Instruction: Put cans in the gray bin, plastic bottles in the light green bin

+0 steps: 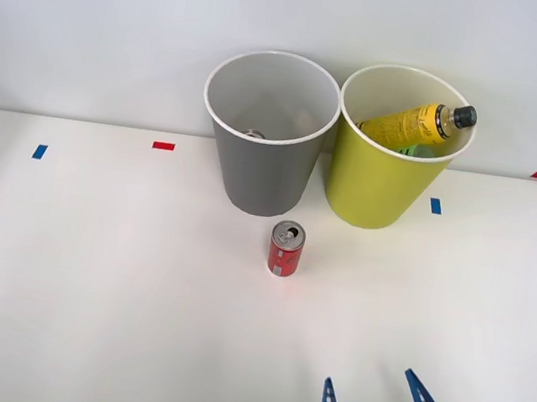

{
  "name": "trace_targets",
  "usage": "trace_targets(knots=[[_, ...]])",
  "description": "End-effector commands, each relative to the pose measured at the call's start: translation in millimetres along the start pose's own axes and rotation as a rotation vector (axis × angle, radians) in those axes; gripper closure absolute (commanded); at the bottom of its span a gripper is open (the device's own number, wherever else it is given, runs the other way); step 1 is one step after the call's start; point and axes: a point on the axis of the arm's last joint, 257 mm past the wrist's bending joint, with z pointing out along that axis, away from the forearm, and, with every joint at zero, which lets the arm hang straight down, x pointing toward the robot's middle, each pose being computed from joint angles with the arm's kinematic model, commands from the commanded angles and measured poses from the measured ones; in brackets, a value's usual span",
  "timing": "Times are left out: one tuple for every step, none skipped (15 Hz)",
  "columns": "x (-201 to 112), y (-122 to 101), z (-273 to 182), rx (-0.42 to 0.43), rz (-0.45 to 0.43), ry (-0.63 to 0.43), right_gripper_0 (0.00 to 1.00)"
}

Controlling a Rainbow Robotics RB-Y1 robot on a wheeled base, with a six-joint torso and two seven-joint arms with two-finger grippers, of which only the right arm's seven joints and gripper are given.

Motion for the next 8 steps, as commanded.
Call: trace_targets(knots=[[-0.7, 9.6, 35.9, -0.043, 0.013, -0.003, 0.0], [-0.5, 13.3, 49.5, -0.058, 0.02, -0.002, 0.0], [0.8, 15.0, 58.9, -0.061, 0.03, -0.015, 0.0], [6.6, 15.8, 69.3, -0.065, 0.037, -0.029, 0.0], [11.7, 16.4, 79.1, -0.066, 0.044, -0.053, 0.0], [15.4, 17.6, 87.6, -0.066, 0.047, -0.06, 0.0], [14.5, 18.3, 96.6, -0.066, 0.048, -0.071, 0.0], [12.8, 20.4, 105.2, -0.071, 0.048, -0.082, 0.0]])
